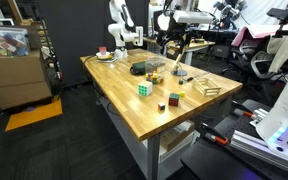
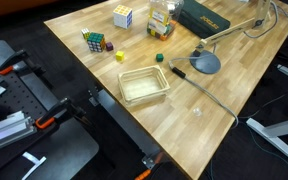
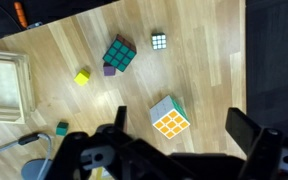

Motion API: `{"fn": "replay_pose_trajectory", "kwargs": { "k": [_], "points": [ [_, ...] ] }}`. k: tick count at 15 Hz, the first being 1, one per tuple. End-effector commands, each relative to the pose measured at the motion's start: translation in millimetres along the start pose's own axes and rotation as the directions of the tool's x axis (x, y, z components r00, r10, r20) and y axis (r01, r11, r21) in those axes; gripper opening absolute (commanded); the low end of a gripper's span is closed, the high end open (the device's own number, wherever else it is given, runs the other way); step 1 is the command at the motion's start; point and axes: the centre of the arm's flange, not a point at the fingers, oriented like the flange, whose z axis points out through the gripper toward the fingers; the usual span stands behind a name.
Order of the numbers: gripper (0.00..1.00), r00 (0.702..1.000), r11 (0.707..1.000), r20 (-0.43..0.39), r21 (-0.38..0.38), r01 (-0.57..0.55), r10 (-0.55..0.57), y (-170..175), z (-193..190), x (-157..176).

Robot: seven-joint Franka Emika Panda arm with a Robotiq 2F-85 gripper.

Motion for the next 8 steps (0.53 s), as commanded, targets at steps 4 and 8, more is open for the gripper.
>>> {"fn": "replay_pose_trajectory", "kwargs": {
  "k": [4,8],
  "points": [
    [1.0,0.982,0.982,-0.007,0.003,-0.19,0.19,-48,45,80],
    [1.0,0.98,0.98,0.006,-0.004,-0.199,0.199,-38,54,81]
  ]
}}
